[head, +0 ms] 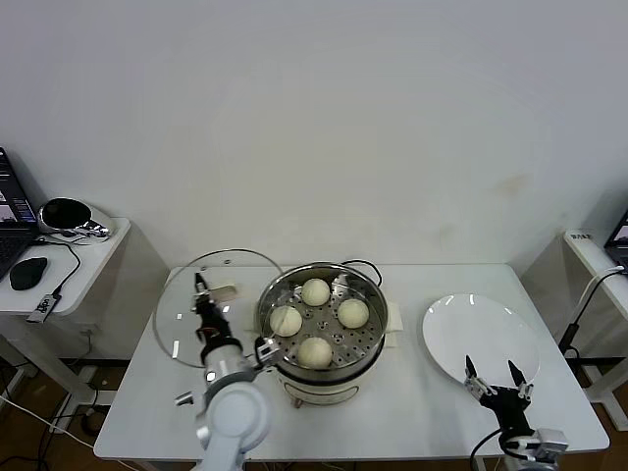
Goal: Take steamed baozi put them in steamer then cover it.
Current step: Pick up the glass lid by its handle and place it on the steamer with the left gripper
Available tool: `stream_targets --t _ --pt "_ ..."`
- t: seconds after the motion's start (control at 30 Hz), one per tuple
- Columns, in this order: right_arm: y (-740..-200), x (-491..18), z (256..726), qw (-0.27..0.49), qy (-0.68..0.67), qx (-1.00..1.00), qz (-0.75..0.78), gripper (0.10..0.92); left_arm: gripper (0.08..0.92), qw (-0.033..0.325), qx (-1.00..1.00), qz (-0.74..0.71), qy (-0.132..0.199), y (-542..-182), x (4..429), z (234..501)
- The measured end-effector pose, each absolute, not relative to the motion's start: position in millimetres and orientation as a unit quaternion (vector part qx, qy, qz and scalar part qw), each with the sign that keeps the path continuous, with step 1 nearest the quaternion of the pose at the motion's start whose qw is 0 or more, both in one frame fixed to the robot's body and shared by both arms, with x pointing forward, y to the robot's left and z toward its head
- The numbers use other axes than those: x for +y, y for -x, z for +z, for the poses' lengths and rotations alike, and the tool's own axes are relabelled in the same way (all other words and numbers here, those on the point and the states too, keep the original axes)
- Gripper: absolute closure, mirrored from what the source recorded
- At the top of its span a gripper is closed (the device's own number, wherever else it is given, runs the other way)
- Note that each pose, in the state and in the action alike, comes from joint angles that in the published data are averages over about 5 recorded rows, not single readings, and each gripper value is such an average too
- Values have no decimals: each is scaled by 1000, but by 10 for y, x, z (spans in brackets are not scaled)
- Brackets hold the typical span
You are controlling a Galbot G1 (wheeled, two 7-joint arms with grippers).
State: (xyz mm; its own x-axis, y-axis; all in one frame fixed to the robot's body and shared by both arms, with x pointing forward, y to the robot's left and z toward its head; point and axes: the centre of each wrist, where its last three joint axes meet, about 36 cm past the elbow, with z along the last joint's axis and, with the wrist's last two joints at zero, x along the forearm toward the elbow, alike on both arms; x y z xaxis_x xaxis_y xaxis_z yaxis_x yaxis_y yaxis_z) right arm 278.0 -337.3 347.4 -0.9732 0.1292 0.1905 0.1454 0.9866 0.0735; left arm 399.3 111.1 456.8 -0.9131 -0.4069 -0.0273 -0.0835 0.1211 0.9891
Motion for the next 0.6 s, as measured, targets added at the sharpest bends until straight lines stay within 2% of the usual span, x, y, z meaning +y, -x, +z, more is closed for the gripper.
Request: stream_targets --t 0.6 --pt "-2803 -3415 3407 103 85 -990 -39 200 857 35 -778 -625 -58 -4004 141 4694"
